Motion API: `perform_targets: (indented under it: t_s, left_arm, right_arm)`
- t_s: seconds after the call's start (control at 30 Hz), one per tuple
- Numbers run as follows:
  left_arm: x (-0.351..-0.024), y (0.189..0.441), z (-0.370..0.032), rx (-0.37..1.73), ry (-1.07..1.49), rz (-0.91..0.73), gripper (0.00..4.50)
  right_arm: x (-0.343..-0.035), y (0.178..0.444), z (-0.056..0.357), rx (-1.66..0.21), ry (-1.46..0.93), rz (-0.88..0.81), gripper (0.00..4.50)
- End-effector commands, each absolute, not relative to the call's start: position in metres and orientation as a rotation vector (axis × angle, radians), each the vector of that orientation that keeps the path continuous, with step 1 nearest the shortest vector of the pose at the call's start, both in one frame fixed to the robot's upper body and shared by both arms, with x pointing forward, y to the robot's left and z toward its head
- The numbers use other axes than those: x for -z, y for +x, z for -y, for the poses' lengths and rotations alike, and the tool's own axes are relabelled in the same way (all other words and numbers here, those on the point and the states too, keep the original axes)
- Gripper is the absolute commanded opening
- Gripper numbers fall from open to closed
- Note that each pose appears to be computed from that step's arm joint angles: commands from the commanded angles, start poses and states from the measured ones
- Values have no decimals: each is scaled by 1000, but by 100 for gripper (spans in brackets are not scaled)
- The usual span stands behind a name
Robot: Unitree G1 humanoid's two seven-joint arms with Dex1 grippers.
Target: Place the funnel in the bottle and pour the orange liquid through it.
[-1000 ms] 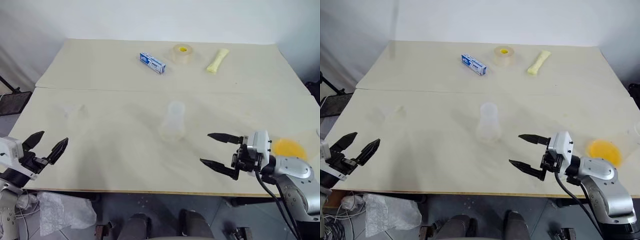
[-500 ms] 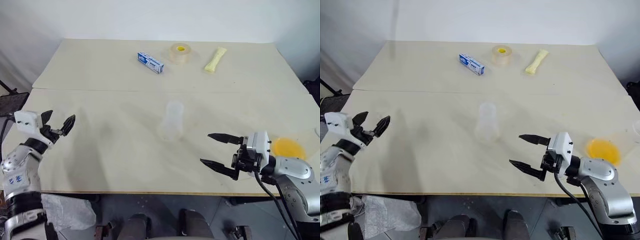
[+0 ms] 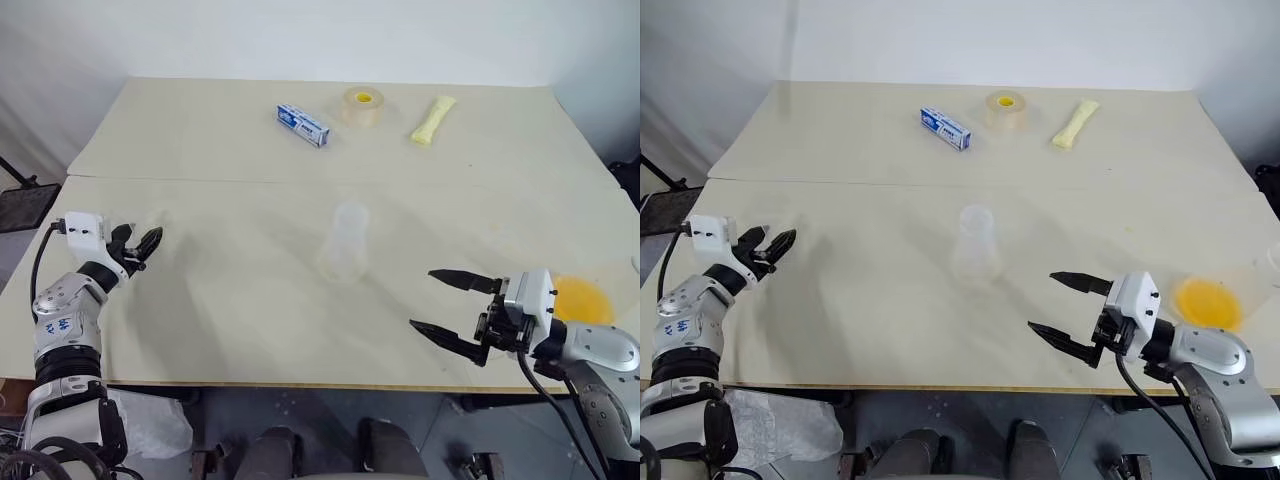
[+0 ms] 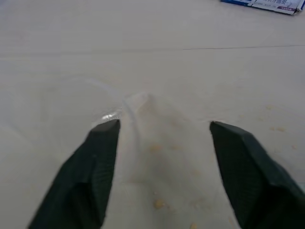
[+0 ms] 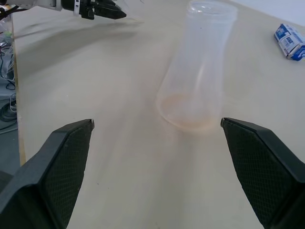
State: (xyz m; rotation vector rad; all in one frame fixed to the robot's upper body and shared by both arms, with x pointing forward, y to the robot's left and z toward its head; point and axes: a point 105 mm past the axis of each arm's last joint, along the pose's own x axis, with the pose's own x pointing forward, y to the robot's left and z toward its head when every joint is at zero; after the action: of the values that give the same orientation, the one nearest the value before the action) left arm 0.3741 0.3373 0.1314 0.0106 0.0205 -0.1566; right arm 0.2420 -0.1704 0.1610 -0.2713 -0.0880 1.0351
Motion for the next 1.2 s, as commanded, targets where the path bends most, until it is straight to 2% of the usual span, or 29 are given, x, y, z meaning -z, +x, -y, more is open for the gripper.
perform_targets:
  t_s: [0.03,0.2,0.23,0.47,0.63,0.77,0.9,1.2]
  left_arm:
    - [-152,376,-340,171,26,23,163]
    - [-168,373,-322,305,54,29,9]
    - [-173,373,-318,334,65,35,4]
    - [-214,367,-275,593,169,87,4]
    - [-250,363,-219,890,242,188,4]
    - [-261,363,-181,1083,321,152,4]
    - [-274,365,-159,1179,390,143,4]
    - [-303,357,-110,1480,625,264,4]
  right_arm:
    - [-173,239,172,-1030,-316,133,450]
    - [-173,241,174,-1025,-326,139,450]
    - [-174,242,174,-1024,-329,140,450]
    - [-176,246,176,-1016,-341,151,450]
    - [-183,253,184,-986,-371,169,450]
    - [-186,255,186,-969,-388,177,450]
    - [-188,256,184,-955,-390,184,450]
    - [-191,252,178,-925,-360,213,450]
